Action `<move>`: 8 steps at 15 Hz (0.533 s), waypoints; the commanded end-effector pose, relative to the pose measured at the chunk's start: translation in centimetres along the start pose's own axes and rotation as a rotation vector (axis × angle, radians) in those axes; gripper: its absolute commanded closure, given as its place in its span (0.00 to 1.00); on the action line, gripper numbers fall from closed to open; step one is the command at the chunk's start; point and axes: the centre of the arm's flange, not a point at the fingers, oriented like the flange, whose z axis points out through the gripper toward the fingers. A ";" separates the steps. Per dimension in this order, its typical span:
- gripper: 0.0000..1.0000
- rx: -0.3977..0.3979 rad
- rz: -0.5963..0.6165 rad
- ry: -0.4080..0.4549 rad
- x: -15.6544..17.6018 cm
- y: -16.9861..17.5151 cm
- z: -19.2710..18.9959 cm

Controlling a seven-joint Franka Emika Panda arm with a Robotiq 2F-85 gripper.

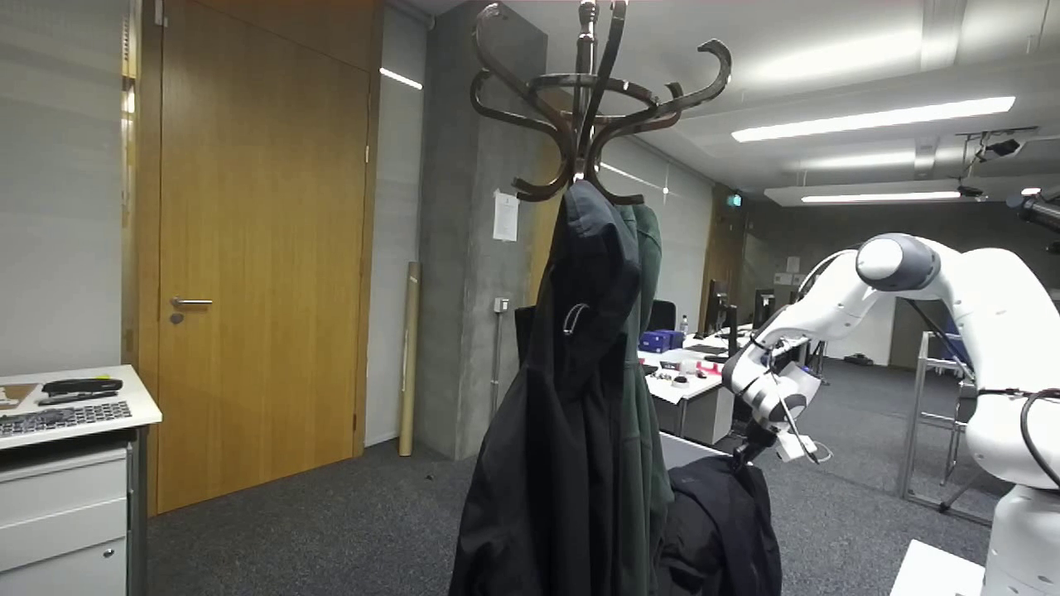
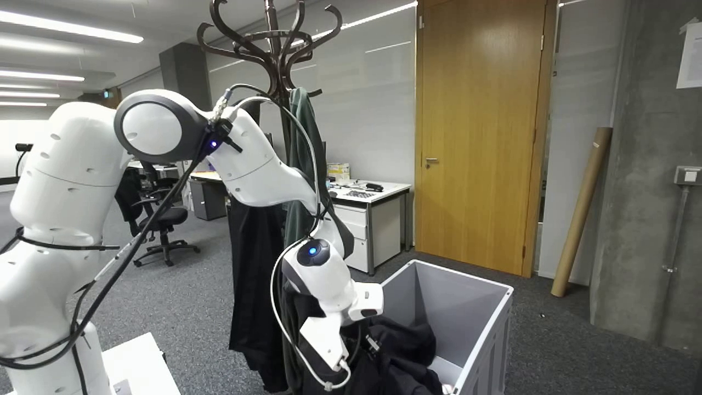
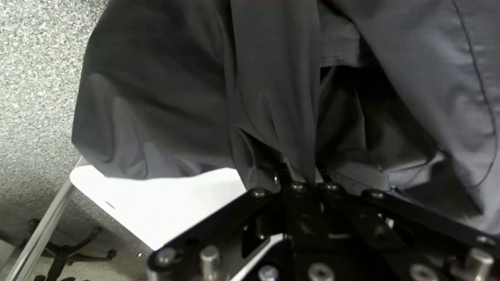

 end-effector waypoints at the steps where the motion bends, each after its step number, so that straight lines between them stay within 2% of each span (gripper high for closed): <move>1: 0.99 -0.041 0.047 0.152 3.6 -0.4 -6.0; 8: 0.99 -0.027 0.131 0.416 11.9 -1.0 -13.1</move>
